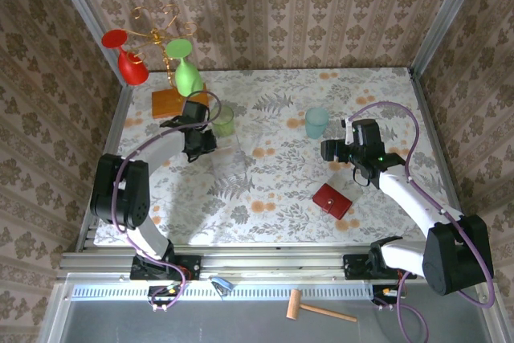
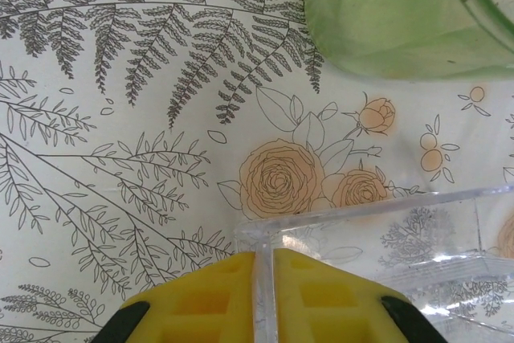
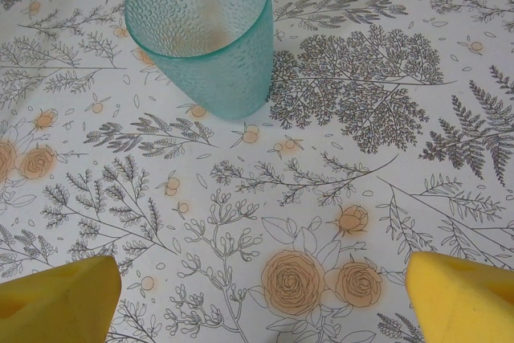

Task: Take the credit cards out of the card holder

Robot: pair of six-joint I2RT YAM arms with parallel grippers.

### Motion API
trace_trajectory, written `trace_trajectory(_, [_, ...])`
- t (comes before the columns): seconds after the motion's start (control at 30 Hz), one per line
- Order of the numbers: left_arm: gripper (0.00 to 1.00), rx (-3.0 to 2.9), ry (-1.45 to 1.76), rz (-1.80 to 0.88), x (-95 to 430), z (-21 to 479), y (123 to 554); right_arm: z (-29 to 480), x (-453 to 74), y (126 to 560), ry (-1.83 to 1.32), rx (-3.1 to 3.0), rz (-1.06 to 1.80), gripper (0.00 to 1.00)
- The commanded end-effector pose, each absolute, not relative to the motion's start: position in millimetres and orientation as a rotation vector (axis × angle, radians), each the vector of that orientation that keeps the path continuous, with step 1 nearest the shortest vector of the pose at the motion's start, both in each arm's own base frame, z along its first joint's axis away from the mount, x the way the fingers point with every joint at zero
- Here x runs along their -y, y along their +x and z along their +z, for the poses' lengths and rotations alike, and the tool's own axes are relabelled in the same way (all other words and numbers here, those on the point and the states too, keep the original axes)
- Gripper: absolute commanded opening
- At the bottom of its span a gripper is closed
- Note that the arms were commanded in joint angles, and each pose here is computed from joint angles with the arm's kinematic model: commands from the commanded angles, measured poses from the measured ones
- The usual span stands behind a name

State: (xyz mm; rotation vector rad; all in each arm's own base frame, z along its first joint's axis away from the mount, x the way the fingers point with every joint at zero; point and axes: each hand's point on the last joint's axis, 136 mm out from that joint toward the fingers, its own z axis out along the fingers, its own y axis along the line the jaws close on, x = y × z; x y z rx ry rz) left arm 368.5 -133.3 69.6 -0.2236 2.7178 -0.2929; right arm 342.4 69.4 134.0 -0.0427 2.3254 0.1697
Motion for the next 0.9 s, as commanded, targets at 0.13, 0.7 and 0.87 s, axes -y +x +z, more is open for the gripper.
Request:
trace_trajectory(0.13, [0.08, -2.745, -0.195, -0.291, 138.7, 69.0, 368.1, 142.6, -68.6, 340.2, -0.041, -2.319, 0.147, 0.93])
trace_trajectory(0.7, [0.04, -2.724, -0.007, -0.264, 191.4, 99.6, 367.2, 145.0, -64.4, 331.3, -0.036, -2.308, 0.13, 0.93])
trace_trajectory(0.87, [0.04, -2.719, 0.055, -0.265, 223.4, 103.2, 376.0, 146.9, -62.1, 329.3, -0.029, -2.3, 0.118, 0.93])
